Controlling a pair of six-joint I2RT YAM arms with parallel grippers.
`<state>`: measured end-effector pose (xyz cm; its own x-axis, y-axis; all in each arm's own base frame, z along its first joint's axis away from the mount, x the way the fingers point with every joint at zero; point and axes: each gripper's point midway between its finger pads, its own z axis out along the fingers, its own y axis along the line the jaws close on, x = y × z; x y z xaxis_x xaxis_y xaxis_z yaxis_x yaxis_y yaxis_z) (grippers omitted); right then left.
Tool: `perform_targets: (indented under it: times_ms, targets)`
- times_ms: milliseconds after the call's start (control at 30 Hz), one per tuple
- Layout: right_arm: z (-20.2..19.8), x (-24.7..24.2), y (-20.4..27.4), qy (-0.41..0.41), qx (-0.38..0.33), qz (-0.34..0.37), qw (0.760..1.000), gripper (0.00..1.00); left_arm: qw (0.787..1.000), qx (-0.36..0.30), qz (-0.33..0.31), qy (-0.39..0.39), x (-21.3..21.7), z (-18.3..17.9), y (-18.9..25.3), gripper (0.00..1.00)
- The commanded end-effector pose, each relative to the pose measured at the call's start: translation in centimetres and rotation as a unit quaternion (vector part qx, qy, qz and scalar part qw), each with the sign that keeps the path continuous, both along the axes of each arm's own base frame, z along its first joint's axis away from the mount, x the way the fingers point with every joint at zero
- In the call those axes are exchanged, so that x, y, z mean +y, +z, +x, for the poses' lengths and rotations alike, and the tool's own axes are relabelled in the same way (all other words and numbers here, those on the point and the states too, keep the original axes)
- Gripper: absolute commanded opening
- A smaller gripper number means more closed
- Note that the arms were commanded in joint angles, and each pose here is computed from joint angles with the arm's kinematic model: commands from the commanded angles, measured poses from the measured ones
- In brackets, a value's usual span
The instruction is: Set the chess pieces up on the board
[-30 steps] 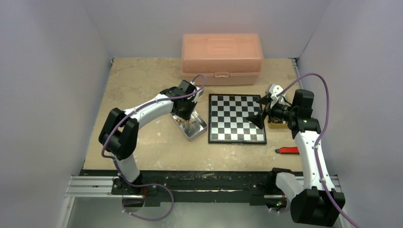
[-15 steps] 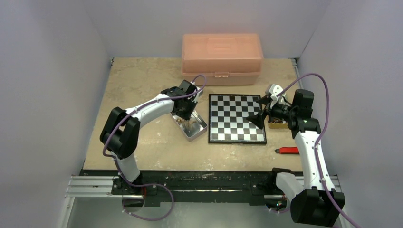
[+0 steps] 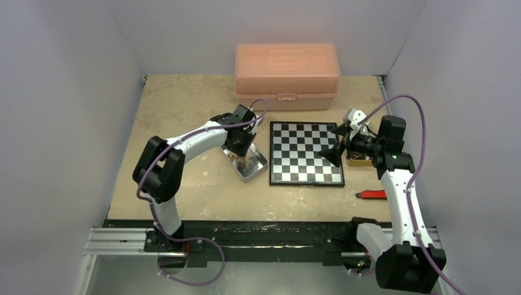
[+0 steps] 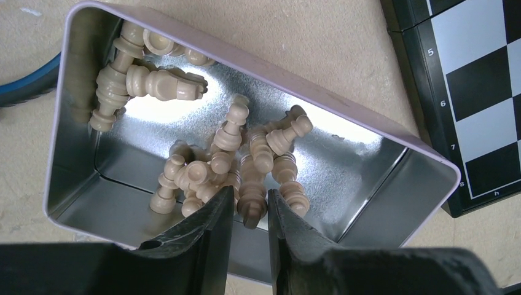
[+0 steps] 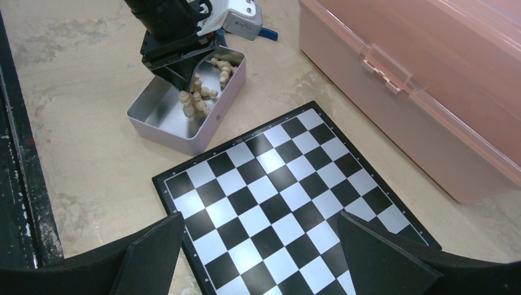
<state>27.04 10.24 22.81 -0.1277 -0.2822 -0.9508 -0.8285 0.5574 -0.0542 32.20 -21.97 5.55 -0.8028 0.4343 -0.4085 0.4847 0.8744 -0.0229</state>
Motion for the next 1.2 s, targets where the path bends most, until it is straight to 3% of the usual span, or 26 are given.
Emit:
perform_targets:
  times_ms: [0, 433, 867, 1167]
  targets:
    - [0.5, -0.2, 1.6, -0.005, -0.025, -0.006, 1.000, 0.99, 1.000, -0.013, 0.004, -0.005, -0.2, 0.8, 0.6, 0.25]
    - [0.5, -0.2, 1.6, -0.005, -0.024, -0.006, 1.000, 0.99, 0.999, -0.034, -0.014, -0.003, -0.1, 0.5, 2.8, 0.00]
    - [0.5, -0.2, 1.6, -0.005, -0.026, -0.006, 1.000, 0.99, 0.997, -0.057, -0.054, 0.011, 0.5, -1.5, 5.4, 0.00]
    - [0.5, -0.2, 1.6, -0.004, -0.024, -0.005, 1.000, 0.99, 0.990, -0.060, -0.127, -0.001, -0.6, -3.7, 8.3, 0.00]
